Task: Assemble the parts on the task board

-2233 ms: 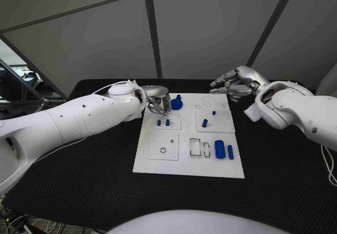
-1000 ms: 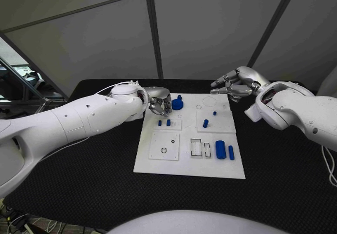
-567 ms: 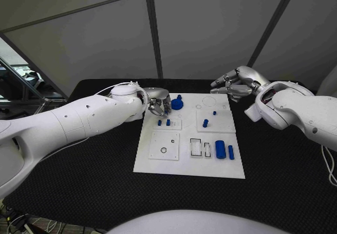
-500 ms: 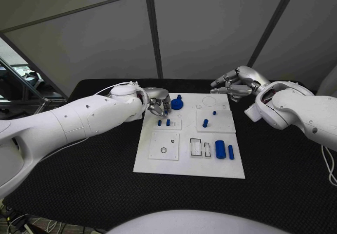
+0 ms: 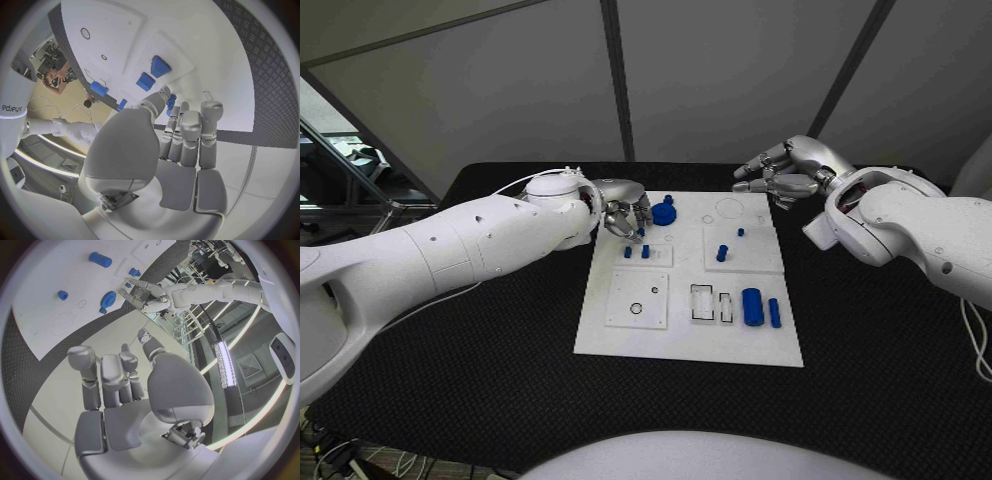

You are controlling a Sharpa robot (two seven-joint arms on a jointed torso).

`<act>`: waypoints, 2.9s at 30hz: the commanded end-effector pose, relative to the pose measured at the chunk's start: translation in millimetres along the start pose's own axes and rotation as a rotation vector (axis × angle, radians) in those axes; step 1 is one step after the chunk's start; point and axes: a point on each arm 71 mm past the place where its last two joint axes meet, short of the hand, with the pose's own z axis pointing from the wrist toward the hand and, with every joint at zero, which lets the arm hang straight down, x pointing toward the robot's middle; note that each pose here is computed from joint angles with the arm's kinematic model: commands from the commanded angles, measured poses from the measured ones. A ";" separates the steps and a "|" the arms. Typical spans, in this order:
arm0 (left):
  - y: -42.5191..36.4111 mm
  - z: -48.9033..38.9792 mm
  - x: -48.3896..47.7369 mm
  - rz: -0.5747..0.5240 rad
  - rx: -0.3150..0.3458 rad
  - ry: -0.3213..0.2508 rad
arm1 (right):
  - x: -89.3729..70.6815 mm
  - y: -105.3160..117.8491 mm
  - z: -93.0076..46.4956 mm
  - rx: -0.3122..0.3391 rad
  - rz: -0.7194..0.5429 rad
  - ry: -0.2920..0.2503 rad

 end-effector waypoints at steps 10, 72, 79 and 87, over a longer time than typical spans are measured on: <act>19.1 -14.0 -15.1 -0.031 -0.035 -0.069 | -7.0 -7.6 -2.1 0.026 -0.035 -0.001; 17.9 -75.8 -32.1 -1.225 0.175 -0.323 | 65.2 -25.1 8.2 0.052 -0.731 0.179; 17.3 -75.2 -31.8 -1.227 0.176 -0.317 | 67.9 -25.8 8.8 0.066 -0.737 0.201; 16.6 -74.5 -31.7 -1.227 0.178 -0.316 | 70.2 -24.6 10.8 0.070 -0.751 0.196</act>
